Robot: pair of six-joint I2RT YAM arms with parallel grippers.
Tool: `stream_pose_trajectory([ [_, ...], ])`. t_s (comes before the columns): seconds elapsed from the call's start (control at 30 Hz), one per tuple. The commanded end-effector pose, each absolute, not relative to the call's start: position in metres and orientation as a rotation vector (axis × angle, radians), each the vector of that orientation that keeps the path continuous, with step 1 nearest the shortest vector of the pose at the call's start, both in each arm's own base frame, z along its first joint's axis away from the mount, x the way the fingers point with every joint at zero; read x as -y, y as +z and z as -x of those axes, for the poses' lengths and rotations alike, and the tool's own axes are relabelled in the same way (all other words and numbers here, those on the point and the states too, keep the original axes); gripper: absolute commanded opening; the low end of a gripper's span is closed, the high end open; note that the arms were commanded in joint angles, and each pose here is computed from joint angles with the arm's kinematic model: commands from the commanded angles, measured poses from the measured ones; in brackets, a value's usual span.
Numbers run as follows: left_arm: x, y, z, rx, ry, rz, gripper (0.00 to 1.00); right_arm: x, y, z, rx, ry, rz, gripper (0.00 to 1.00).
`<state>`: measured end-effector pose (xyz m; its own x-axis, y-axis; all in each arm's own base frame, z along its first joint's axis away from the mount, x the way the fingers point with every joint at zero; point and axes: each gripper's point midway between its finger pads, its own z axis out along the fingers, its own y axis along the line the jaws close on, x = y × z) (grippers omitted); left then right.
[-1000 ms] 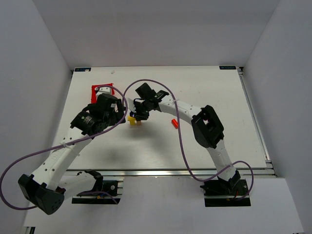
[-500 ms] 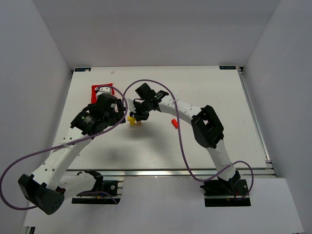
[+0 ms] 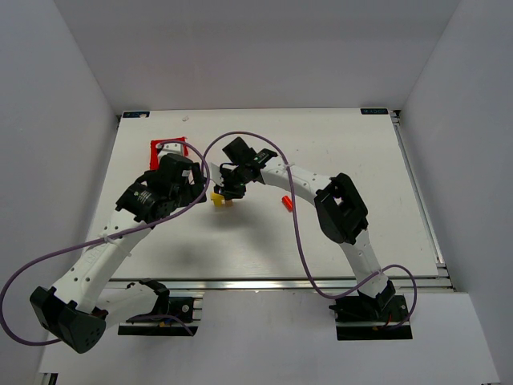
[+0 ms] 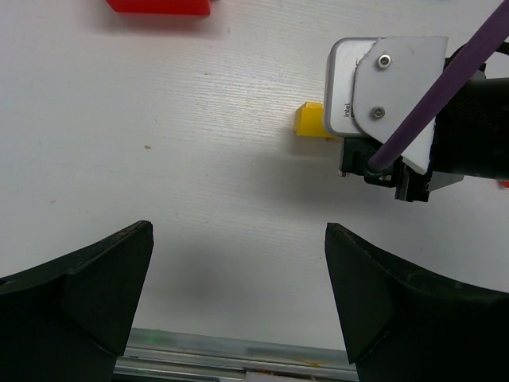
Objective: Build the wood block tower
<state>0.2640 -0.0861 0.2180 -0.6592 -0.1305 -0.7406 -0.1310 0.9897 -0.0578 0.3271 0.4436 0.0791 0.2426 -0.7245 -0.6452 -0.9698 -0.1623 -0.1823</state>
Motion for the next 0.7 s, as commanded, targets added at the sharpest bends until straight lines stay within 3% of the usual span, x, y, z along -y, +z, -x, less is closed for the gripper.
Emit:
stream_pose_trajectory([
  [0.0,0.0866,0.2183,-0.2646,-2.289,-0.011,0.174,0.98,-0.4464,0.0959,-0.3264,-1.496,0.564,1.952,0.3],
  [0.17,0.0874,0.2177,-0.2645,-2.293,-0.015,0.172,0.98,-0.4469,0.0947,-0.3269,-1.504,0.565,1.946,0.33],
  [0.3,0.0875,0.2171,-0.2642,-2.295,-0.015,0.169,0.98,-0.4472,0.0939,-0.328,-1.51,0.562,1.94,0.47],
  [0.67,0.0879,0.2167,-0.2643,-2.295,-0.017,0.17,0.98,-0.4503,0.0994,-0.3307,-1.504,0.56,1.921,0.61],
])
